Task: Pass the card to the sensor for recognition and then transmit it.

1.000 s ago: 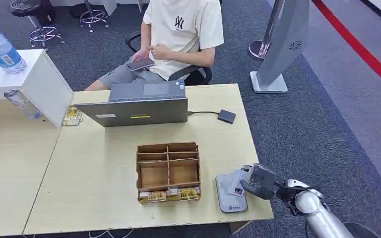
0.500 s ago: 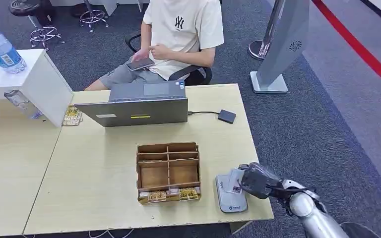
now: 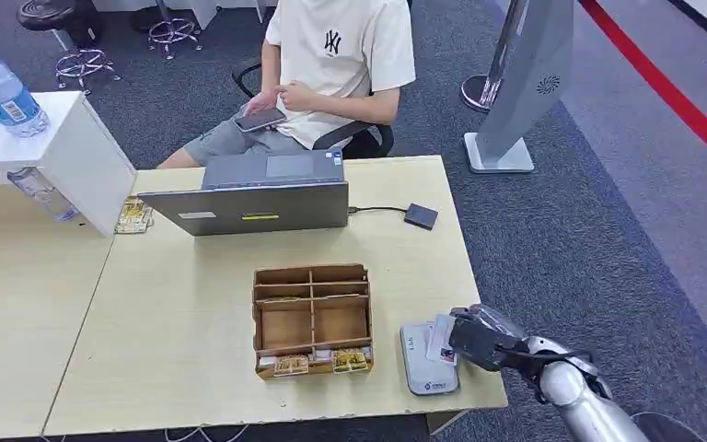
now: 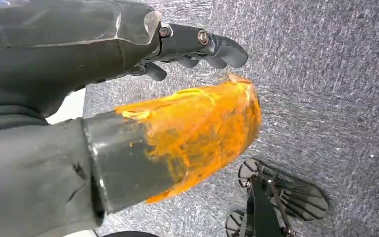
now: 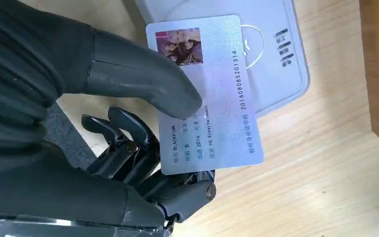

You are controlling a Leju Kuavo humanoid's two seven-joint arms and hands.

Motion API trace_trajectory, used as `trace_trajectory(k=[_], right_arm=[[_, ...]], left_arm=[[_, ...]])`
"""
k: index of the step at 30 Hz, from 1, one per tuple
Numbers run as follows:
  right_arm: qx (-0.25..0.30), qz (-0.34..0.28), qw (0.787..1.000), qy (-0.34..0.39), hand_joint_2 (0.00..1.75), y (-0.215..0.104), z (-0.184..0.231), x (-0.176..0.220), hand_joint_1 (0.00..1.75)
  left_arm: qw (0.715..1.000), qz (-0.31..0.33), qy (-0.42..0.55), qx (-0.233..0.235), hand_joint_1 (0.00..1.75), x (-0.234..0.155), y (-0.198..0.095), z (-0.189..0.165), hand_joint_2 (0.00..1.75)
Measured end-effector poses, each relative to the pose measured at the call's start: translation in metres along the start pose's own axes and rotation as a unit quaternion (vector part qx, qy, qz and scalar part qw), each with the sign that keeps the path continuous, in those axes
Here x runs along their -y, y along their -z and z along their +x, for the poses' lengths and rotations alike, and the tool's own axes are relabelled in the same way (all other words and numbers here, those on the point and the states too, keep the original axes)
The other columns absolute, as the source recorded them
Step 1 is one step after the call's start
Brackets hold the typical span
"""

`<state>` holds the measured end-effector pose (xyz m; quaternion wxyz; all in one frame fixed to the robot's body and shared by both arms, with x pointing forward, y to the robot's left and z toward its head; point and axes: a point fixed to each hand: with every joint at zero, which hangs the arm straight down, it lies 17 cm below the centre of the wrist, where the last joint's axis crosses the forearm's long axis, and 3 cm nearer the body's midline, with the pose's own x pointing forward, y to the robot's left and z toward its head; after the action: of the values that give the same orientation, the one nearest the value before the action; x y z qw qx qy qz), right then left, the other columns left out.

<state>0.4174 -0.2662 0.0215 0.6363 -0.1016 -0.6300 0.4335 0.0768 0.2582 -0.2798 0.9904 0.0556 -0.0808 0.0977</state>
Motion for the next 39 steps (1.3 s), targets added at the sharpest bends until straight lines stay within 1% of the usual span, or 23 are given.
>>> trace_trajectory(k=[11, 25, 28, 32, 34, 36, 39], right_arm=[[-0.009, 0.007, 1.000, 0.003, 1.75, -0.006, -0.005, -0.009, 1.75], [-0.004, 0.007, 1.000, 0.004, 1.75, -0.008, 0.001, -0.011, 1.75], [0.001, -0.003, 1.000, 0.004, 1.75, -0.007, 0.003, -0.008, 1.75], [0.036, -0.069, 0.997, 0.027, 1.75, 0.001, 0.029, 0.011, 1.75], [0.057, -0.119, 0.990, 0.042, 1.75, 0.004, 0.048, 0.026, 1.75], [0.078, -0.177, 0.980, 0.048, 1.75, 0.005, 0.067, 0.047, 1.75], [0.104, -0.256, 0.960, 0.037, 1.75, 0.001, 0.092, 0.077, 1.75]], left_arm=[[1.000, -0.003, 0.001, -0.002, 0.00, 0.004, -0.001, -0.002, 0.00], [1.000, -0.003, -0.001, -0.004, 0.00, 0.004, -0.001, -0.003, 0.00], [1.000, -0.003, -0.001, -0.004, 0.00, 0.004, -0.001, -0.003, 0.00], [1.000, -0.004, -0.001, -0.005, 0.00, 0.006, -0.001, -0.003, 0.00], [1.000, -0.005, -0.002, -0.004, 0.00, 0.008, -0.001, -0.003, 0.00], [1.000, -0.005, 0.000, -0.005, 0.00, 0.009, -0.002, -0.004, 0.00], [1.000, -0.005, 0.003, -0.004, 0.00, 0.010, -0.002, -0.004, 0.00]])
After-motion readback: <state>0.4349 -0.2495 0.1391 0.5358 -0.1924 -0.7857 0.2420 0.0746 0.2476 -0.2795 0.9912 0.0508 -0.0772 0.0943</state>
